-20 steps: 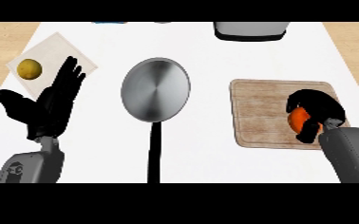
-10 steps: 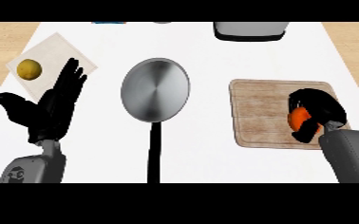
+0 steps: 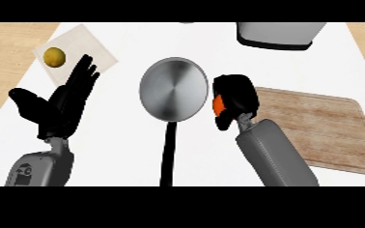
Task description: Pick the squash from the cutting board and place it in the pan
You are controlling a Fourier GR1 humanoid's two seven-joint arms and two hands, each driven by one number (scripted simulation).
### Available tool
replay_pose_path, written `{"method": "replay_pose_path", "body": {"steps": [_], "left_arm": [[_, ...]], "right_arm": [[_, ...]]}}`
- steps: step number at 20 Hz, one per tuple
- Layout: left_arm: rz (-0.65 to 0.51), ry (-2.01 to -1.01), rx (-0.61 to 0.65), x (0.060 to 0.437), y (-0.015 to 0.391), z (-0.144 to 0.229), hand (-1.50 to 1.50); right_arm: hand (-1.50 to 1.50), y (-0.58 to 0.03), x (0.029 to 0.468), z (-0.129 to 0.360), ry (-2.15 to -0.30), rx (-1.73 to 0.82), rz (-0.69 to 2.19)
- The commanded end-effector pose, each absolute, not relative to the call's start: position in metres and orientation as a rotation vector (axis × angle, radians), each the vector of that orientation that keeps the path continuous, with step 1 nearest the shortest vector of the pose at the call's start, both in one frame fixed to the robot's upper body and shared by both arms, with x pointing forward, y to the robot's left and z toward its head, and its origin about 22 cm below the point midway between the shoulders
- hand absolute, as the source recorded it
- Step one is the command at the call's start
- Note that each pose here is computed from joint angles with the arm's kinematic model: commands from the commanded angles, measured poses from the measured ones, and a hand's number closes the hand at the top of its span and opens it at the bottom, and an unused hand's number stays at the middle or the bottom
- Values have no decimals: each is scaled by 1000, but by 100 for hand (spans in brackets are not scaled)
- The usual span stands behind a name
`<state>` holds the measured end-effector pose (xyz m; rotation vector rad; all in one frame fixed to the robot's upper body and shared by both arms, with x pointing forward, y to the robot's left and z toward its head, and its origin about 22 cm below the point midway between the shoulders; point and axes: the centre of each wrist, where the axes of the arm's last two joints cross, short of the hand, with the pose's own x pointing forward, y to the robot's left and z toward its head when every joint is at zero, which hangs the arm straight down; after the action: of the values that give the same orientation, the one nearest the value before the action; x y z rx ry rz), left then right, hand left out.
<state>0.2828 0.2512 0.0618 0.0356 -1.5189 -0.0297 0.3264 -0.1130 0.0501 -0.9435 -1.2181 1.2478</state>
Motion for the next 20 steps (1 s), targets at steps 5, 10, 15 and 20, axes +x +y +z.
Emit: {"method": "replay_pose_path", "body": {"steps": [5, 10, 15, 20], "left_arm": [[-82, -1511, -14, 292, 234, 62, 0], [-94, -1518, -32, 299, 226, 66, 0], [-99, -1537, -25, 306, 218, 72, 0], [-79, -1536, -12, 307, 222, 69, 0]], "right_arm": [[150, -8, 302, 133, -1442, -1303, 1122], [150, 24, 290, 166, -1414, -1398, 1008], [150, 42, 289, 181, -1393, -1410, 877], [150, 52, 295, 192, -1379, -1434, 772]]}}
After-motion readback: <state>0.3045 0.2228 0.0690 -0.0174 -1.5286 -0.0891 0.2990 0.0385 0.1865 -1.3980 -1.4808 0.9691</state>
